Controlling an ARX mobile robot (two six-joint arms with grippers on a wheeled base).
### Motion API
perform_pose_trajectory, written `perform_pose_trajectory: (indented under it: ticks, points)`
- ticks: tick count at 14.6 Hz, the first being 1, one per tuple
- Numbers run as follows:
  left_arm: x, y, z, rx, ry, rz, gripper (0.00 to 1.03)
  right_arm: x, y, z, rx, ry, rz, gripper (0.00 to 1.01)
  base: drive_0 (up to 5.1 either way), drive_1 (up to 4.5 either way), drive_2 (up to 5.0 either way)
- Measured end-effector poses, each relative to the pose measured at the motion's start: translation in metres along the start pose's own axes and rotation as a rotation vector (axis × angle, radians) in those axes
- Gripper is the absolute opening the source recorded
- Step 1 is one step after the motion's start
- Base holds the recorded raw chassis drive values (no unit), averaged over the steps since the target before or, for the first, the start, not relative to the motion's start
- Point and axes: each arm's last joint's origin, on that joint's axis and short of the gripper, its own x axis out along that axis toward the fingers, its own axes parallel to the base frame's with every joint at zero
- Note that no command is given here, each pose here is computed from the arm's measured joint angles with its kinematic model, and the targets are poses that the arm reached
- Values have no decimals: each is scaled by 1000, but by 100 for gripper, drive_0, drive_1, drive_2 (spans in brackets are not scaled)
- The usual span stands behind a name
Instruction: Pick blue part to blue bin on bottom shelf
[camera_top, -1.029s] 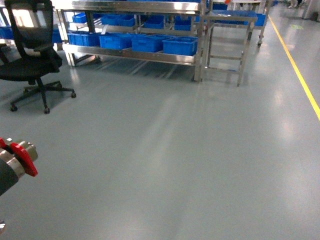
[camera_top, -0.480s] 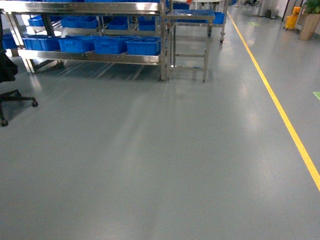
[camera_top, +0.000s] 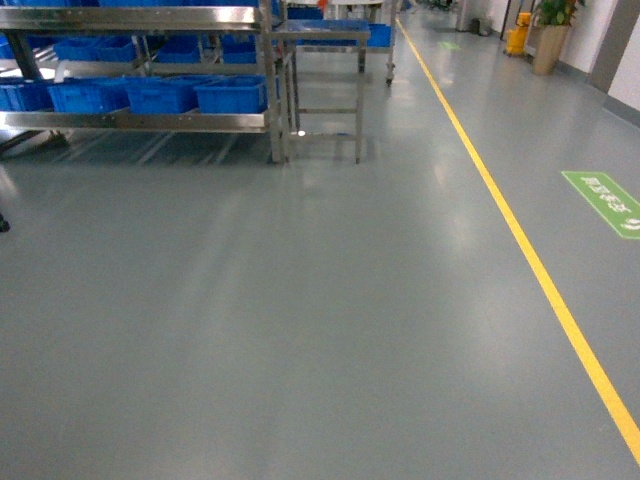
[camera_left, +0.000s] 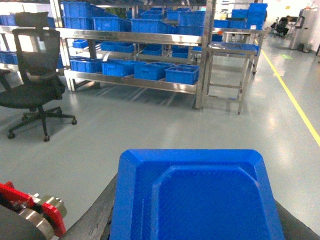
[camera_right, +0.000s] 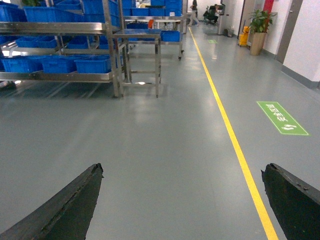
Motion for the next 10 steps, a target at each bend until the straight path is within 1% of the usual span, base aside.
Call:
perform_pose_trajectory:
  ticks: [2,6,8,9,10]
  points:
    - [0,0,0,1,1,0,43,0,0,0,0,0,0,98,-124,-124,-124]
    - [0,0,0,1,1,-4,43,0,0,0,0,0,0,98,0,0,0]
    - [0,0,0,2,2,-4,43,0,0,0,0,-1,0,98,-4,394,-403]
    - [0,0,0,-4,-3,-4,43,0,0,0,0,0,0,98,-9,418,-436]
    - [0,0,0,2,1,-3,43,0,0,0,0,1,0,98,-12,412,-436]
